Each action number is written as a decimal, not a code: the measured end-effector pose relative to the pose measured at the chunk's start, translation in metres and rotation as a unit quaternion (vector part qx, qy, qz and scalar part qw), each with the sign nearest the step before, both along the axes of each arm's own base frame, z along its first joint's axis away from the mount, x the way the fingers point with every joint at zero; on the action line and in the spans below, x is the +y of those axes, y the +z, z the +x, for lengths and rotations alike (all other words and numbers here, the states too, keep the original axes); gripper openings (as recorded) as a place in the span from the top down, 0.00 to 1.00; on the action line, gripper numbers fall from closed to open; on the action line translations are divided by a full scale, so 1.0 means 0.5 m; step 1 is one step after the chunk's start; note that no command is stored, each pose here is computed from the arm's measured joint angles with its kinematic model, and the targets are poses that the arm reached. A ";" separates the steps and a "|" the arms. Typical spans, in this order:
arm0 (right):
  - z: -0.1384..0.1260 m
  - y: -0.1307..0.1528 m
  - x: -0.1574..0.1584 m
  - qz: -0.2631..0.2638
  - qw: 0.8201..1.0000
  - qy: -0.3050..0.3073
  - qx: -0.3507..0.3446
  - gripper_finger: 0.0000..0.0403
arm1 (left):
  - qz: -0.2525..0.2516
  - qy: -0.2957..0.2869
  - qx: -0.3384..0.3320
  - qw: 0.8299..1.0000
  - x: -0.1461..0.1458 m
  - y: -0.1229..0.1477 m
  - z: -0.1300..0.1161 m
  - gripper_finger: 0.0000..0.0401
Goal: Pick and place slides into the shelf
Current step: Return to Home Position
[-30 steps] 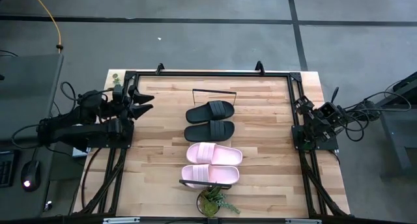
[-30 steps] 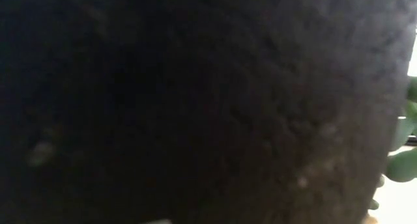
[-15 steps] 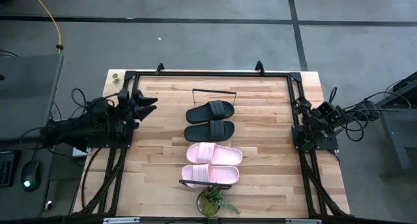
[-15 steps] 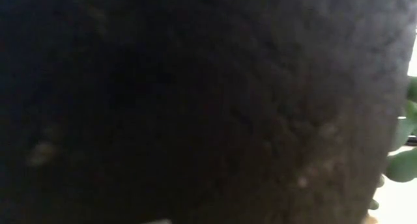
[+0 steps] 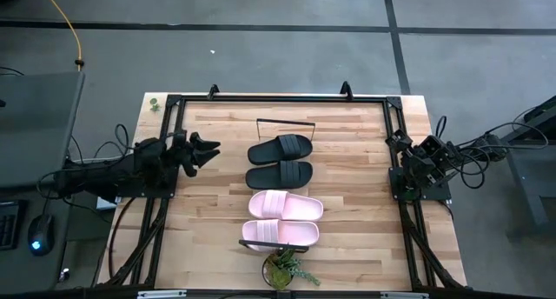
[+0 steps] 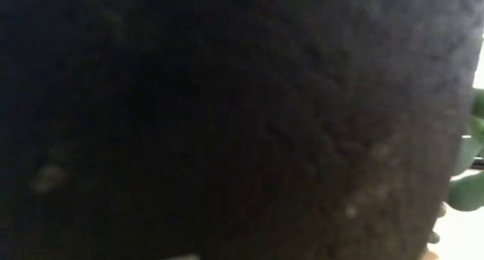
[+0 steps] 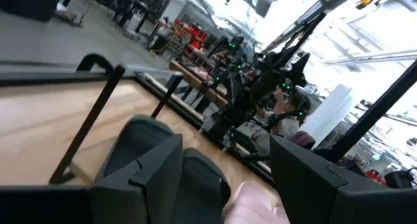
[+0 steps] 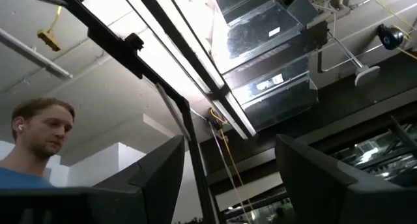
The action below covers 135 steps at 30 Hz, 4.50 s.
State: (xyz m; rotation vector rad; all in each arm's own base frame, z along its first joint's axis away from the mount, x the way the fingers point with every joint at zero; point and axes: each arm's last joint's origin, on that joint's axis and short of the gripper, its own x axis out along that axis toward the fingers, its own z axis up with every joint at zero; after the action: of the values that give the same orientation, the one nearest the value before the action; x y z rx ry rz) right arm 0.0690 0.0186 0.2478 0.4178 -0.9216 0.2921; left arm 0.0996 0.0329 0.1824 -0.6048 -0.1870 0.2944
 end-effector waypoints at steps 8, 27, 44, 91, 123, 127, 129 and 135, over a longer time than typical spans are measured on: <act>0.005 -0.004 0.001 -0.003 1.000 -0.012 0.018 0.43 | -0.005 0.020 0.003 1.000 0.003 -0.014 0.001 0.47; 0.058 -0.068 0.014 -0.089 0.969 -0.060 0.224 0.43 | -0.081 -0.006 0.064 0.995 0.000 -0.046 0.002 0.47; 0.079 -0.150 0.025 -0.207 0.889 -0.041 0.406 0.43 | 0.091 -0.049 0.125 0.987 -0.005 -0.049 0.003 0.47; 0.073 -0.200 0.027 -0.209 0.824 0.019 0.527 0.43 | 0.201 -0.037 0.163 0.965 -0.003 -0.051 0.002 0.47; 0.073 -0.199 0.027 -0.209 0.824 0.019 0.526 0.43 | 0.201 -0.037 0.163 0.965 -0.003 -0.050 0.002 0.47; 0.073 -0.199 0.027 -0.209 0.824 0.019 0.526 0.43 | 0.201 -0.037 0.163 0.965 -0.004 -0.050 0.002 0.47; 0.073 -0.199 0.027 -0.209 0.824 0.019 0.526 0.43 | 0.201 -0.037 0.162 0.965 -0.004 -0.050 0.002 0.47; 0.073 -0.199 0.027 -0.209 0.824 0.019 0.526 0.43 | 0.201 -0.037 0.163 0.965 -0.004 -0.050 0.002 0.47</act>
State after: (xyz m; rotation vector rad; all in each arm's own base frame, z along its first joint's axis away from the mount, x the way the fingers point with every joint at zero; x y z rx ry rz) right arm 0.1057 0.0322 0.1484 0.1320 0.2521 0.2372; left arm 0.1007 0.0311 0.1571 -0.1556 0.0932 0.2691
